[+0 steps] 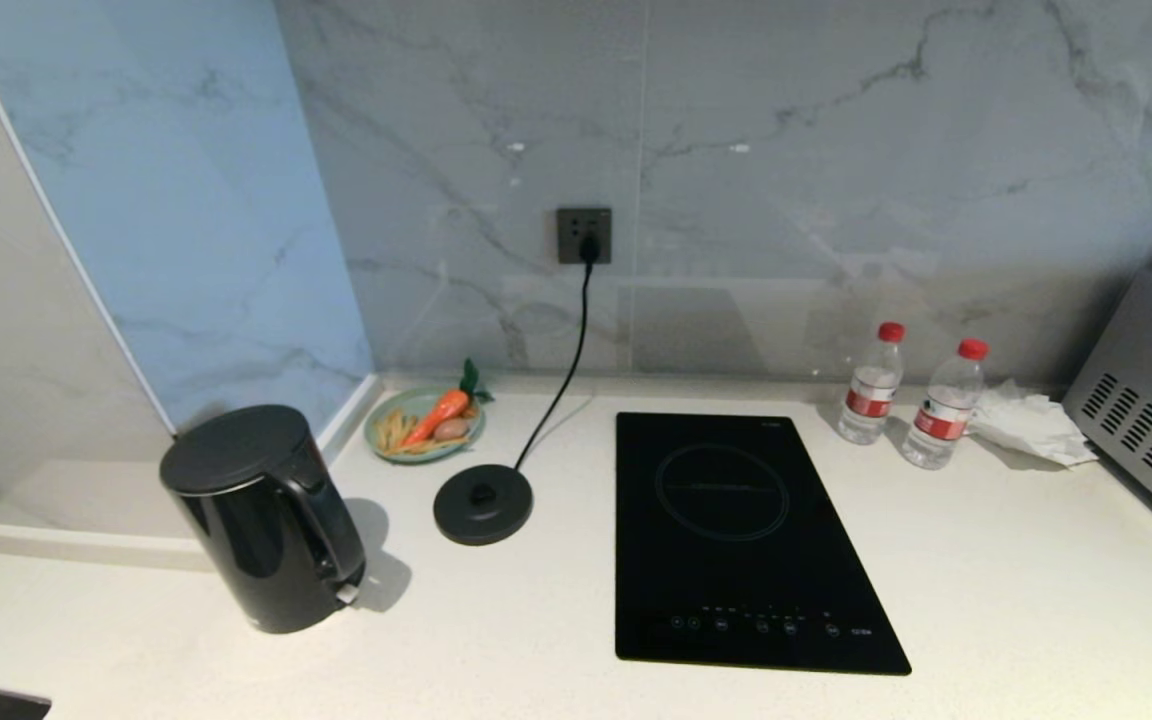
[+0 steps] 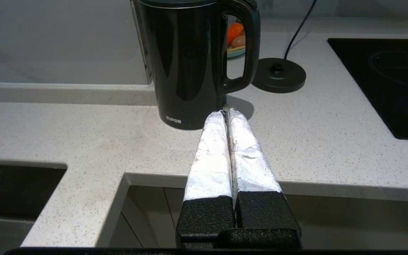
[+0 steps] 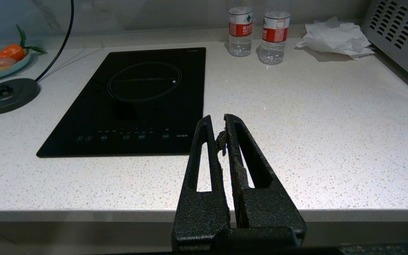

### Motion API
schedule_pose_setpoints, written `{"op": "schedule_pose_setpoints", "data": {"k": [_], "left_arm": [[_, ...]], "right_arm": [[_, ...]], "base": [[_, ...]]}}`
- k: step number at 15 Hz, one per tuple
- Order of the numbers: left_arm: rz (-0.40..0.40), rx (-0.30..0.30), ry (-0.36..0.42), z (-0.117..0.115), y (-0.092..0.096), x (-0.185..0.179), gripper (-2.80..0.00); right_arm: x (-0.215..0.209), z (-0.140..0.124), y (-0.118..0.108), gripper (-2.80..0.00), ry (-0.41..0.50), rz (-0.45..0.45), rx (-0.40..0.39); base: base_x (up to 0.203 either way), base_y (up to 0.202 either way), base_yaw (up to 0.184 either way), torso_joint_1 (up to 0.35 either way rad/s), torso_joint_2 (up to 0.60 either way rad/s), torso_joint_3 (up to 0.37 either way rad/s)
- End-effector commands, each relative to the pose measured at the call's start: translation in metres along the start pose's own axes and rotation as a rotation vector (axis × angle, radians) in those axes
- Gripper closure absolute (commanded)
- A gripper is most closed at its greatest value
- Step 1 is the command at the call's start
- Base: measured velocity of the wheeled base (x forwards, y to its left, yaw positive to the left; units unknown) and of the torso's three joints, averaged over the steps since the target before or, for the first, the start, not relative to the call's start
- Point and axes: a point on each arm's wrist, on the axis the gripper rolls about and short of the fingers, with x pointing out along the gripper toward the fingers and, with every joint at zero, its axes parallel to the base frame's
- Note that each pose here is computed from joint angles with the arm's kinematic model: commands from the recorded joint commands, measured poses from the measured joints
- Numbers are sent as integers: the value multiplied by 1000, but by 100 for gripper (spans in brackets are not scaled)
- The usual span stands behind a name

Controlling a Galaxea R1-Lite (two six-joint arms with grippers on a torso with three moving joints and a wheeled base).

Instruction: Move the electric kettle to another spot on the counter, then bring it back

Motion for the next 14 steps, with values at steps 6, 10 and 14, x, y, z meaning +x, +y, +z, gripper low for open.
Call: {"op": "schedule_pose_setpoints", "data": {"k": [6, 10, 14], "left_arm": [[0, 1, 6, -1, 0, 0, 0], [-1, 1, 6, -1, 0, 0, 0], [-1, 1, 6, -1, 0, 0, 0]], "right_arm": [[0, 0, 0, 0, 0, 0, 0], [0, 0, 0, 0, 0, 0, 0], [0, -1, 0, 0, 14, 0, 0]], "base": [[0, 0, 0, 0, 0, 0], [0, 0, 0, 0, 0, 0], [0, 0, 0, 0, 0, 0]]}}
